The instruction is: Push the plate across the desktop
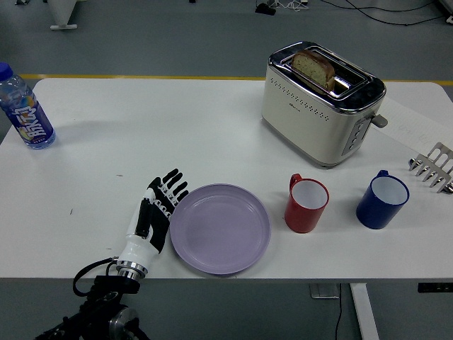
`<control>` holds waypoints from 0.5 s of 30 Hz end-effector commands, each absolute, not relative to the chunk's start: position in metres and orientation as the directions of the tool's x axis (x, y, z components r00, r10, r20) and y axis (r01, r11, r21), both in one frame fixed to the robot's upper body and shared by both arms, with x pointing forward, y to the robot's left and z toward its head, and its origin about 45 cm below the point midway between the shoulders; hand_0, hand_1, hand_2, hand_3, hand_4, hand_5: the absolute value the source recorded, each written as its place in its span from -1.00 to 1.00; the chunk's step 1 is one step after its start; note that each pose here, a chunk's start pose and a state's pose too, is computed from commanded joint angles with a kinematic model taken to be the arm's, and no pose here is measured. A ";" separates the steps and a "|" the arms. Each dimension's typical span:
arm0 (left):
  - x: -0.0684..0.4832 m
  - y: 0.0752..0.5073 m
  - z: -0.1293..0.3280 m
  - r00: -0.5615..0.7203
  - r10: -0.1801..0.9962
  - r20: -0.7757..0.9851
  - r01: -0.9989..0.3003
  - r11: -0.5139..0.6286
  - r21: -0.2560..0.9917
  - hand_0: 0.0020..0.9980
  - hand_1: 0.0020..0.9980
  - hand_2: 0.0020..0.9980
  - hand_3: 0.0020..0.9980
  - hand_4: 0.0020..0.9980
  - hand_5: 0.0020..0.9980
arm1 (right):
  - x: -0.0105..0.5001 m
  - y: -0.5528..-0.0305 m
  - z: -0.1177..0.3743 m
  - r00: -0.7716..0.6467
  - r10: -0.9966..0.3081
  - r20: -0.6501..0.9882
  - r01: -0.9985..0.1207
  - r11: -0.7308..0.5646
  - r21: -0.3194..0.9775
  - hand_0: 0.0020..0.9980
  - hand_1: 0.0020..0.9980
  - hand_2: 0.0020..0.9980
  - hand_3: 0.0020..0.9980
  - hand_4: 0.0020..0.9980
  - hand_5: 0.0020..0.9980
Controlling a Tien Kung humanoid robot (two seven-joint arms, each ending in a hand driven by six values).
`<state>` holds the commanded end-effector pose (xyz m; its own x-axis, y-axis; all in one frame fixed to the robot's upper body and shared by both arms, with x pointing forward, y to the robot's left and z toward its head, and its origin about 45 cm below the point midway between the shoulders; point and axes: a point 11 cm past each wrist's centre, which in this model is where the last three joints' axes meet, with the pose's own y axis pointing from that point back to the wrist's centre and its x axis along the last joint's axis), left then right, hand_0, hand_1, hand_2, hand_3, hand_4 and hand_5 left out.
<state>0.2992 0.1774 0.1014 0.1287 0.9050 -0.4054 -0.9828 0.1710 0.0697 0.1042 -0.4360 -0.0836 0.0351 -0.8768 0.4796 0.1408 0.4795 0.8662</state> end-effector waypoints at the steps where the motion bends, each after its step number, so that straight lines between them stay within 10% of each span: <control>1: 0.299 0.177 0.101 0.130 0.905 -0.406 -0.982 0.173 0.070 0.68 0.72 0.82 0.62 -0.05 1.00 | 0.104 -0.436 -0.084 0.035 -0.877 0.480 0.141 0.479 0.866 0.12 0.09 0.35 0.18 -0.44 -0.41; 15: 0.297 0.171 0.102 0.147 0.900 -0.409 -0.979 0.192 0.070 0.68 0.72 0.82 0.63 -0.05 1.00 | 0.102 -0.436 -0.084 0.038 -0.877 0.479 0.145 0.479 0.866 0.12 0.09 0.35 0.18 -0.44 -0.41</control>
<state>0.2967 0.1710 0.1020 0.1469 0.9004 -0.4094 -0.9790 0.1915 0.0699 0.1018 -0.4360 -0.0841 0.0377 -0.8770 0.4790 0.1447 0.4790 0.8658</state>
